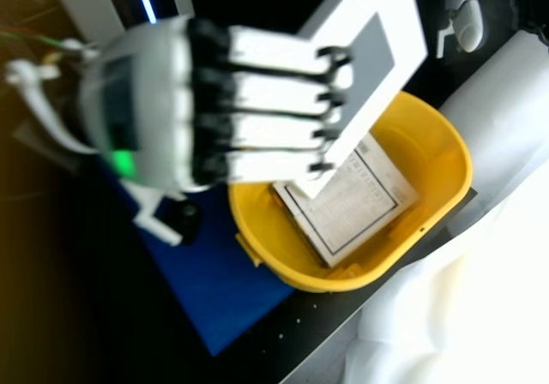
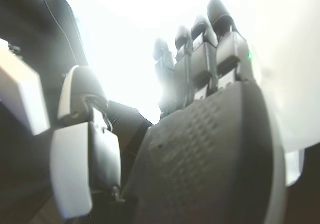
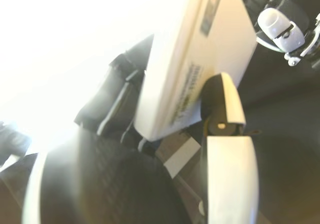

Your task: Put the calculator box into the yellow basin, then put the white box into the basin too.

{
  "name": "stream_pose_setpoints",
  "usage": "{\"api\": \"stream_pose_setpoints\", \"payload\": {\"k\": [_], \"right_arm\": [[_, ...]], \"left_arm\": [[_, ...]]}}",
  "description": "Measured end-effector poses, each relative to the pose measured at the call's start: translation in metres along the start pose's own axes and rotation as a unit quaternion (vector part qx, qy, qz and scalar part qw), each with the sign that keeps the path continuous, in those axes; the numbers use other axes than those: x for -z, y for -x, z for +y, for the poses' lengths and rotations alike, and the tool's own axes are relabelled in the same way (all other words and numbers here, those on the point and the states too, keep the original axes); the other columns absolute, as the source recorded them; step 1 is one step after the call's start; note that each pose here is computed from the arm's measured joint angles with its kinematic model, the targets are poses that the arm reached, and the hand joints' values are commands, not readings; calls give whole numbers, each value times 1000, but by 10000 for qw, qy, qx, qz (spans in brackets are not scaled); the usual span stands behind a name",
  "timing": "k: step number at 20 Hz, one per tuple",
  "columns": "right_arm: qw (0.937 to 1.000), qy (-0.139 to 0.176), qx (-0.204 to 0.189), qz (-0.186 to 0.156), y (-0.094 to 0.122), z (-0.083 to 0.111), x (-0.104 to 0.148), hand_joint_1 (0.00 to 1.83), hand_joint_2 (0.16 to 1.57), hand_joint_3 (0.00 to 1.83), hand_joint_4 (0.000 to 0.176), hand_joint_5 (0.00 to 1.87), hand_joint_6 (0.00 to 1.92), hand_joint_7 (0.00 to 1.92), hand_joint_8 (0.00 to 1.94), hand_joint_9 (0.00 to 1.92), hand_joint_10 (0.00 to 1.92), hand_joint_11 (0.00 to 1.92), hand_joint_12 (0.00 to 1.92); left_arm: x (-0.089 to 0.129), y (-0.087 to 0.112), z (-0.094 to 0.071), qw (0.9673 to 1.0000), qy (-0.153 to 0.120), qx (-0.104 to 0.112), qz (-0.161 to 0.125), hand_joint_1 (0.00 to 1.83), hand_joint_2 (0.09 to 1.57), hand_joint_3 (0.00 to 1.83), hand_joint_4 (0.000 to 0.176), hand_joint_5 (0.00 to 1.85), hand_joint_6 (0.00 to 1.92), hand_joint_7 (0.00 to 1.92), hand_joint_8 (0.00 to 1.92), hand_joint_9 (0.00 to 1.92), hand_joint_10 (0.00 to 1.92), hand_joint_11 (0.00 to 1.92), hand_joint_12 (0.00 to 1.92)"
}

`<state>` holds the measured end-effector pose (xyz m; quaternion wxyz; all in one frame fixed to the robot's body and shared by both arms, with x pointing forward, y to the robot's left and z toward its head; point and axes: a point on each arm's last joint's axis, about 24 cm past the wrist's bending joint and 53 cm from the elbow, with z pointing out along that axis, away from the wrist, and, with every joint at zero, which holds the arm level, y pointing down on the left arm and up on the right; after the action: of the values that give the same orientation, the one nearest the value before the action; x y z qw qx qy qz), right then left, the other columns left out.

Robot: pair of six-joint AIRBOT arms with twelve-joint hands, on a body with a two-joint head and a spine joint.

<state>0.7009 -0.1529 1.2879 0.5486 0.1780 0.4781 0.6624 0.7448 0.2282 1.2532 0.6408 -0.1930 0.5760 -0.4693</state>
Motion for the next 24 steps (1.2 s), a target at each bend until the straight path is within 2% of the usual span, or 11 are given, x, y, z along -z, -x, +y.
{"api": "stream_pose_setpoints", "payload": {"k": [1,2,4,5,7,9,14,15,20,21,24], "right_arm": [[10000,-87,1,34,-2,-5,-1,1322,1150,0,0,877,1166,843,962,725,1199,529,1584],[9998,-177,28,57,-2,-10,-1,1360,1102,0,0,625,637,972,970,668,750,105,1295],[9995,-290,51,91,-2,-15,-1,1256,969,0,0,436,122,492,127,369,280,21,1326],[9993,-342,57,113,-3,-18,-1,1201,917,0,0,332,39,238,32,133,135,3,942],[9992,-367,55,121,-3,-19,-1,1069,851,0,73,146,43,22,1,7,13,0,205],[9994,-337,51,108,-3,-17,-1,947,850,0,115,37,6,0,0,0,0,0,7],[9994,-318,50,99,-2,-16,-2,901,892,12,113,43,7,0,0,0,0,6,3],[9995,-287,49,87,-1,-14,-2,943,884,6,117,82,21,0,0,0,0,0,0],[9997,159,-195,-79,15,10,19,900,911,13,20,144,37,9,3,0,0,0,0],[9994,170,-277,-73,16,8,25,896,926,18,21,150,39,31,12,0,0,8,4],[9988,326,-356,-54,13,18,40,823,971,0,16,190,5,170,13,124,81,0,1232]], "left_arm": [[0,0,0,10000,-4,0,3,653,1206,1,0,408,3,257,5,152,14,0,314],[0,-1,0,10000,-3,-1,6,677,1221,4,0,413,5,258,4,131,5,0,150],[0,-1,-1,10000,-25,-9,8,750,1244,3,0,421,9,241,4,130,4,0,304],[0,0,-2,10000,-39,-13,2,786,1249,4,0,434,15,222,1,119,1,0,328],[0,-1,-4,10000,-67,-29,1,816,1231,0,0,452,25,216,0,90,7,0,171],[0,-1,-3,10000,-64,-27,1,816,1236,0,0,444,23,215,2,102,14,0,164],[2,-2,-7,10000,-94,2,11,806,1242,0,0,440,21,225,3,107,12,0,145],[4,-3,-10,9999,-136,-46,53,806,1269,0,0,432,15,271,3,185,33,0,599],[19,7,-40,9979,-650,26,-37,785,1187,0,0,505,45,335,11,233,42,0,1040],[23,8,-44,9971,-749,80,-49,777,1191,2,0,487,37,338,11,257,53,0,1034],[38,8,-57,9945,-1017,219,-82,750,1198,4,0,446,19,345,8,306,79,0,864]]}}
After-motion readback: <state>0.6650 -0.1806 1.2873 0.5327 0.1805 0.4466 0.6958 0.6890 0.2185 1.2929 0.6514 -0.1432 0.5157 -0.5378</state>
